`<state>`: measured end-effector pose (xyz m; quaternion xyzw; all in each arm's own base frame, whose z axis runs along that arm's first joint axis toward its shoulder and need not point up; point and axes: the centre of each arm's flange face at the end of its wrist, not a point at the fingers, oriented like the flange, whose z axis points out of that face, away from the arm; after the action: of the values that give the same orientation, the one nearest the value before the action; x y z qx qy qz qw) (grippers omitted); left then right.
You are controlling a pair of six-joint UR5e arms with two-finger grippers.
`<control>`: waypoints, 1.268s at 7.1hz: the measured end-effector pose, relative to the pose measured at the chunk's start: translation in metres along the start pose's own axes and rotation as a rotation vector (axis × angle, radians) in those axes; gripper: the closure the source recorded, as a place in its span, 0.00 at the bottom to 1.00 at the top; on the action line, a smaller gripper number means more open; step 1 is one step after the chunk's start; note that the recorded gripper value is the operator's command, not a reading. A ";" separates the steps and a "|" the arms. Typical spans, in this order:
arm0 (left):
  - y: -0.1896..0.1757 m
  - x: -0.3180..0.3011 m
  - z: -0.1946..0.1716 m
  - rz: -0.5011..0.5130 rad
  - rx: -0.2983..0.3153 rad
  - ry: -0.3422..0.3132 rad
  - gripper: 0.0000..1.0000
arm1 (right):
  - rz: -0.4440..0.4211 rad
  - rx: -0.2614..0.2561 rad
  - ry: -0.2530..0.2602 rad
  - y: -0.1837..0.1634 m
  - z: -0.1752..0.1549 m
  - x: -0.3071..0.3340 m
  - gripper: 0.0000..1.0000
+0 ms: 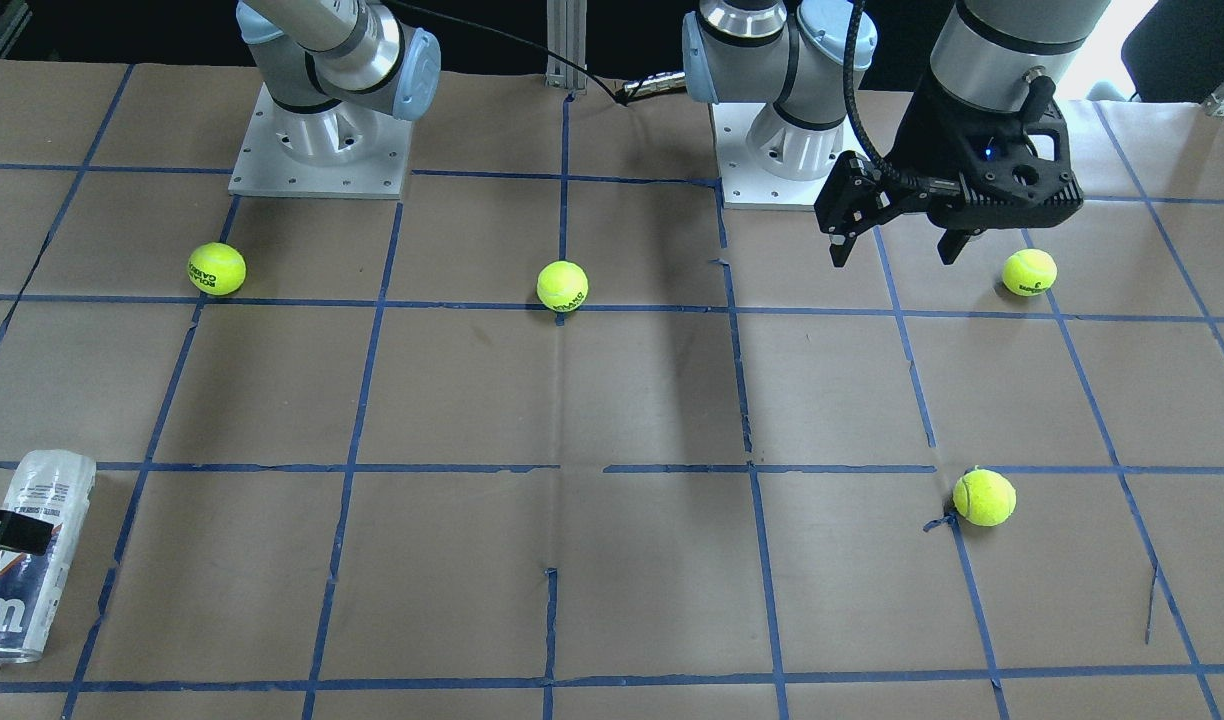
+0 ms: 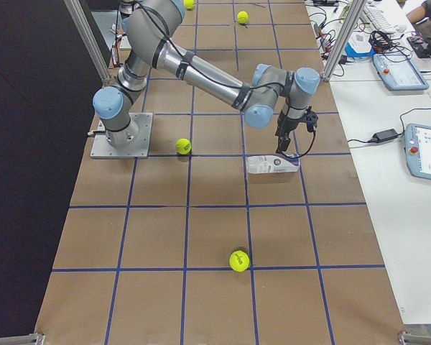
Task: Lift up tennis ball bucket
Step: 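Move the right gripper to the Wilson can and close around it, then lift the can with the right gripper and carry it toward the table center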
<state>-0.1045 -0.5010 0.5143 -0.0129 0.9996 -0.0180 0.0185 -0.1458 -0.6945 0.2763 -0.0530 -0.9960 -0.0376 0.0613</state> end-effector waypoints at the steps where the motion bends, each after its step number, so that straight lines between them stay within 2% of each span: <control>1: 0.000 0.000 0.000 0.000 0.000 0.000 0.00 | -0.006 -0.005 0.013 -0.006 0.023 0.010 0.00; 3: 0.000 0.000 0.000 0.000 0.000 0.000 0.00 | -0.012 -0.042 0.007 -0.010 0.060 0.013 0.00; 5: 0.000 0.000 0.000 0.000 0.000 0.000 0.00 | -0.013 -0.068 -0.023 -0.008 0.082 0.010 0.12; 6: 0.000 0.000 0.000 0.000 0.000 0.001 0.00 | -0.006 -0.067 -0.051 -0.006 0.087 0.011 0.24; 7: 0.000 0.000 0.000 0.000 0.000 0.001 0.00 | -0.002 -0.067 -0.068 -0.004 0.090 0.014 0.29; 8: 0.000 0.000 0.000 0.000 0.000 0.001 0.00 | -0.021 -0.064 -0.075 -0.002 0.087 0.015 0.25; 9: 0.000 0.000 0.000 0.000 0.000 0.001 0.00 | -0.057 -0.047 -0.083 0.000 0.075 0.013 0.26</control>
<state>-0.1047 -0.5010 0.5144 -0.0129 0.9996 -0.0180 0.0180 -0.1677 -0.6867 0.2037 -0.0273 -0.9976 -0.0603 0.0179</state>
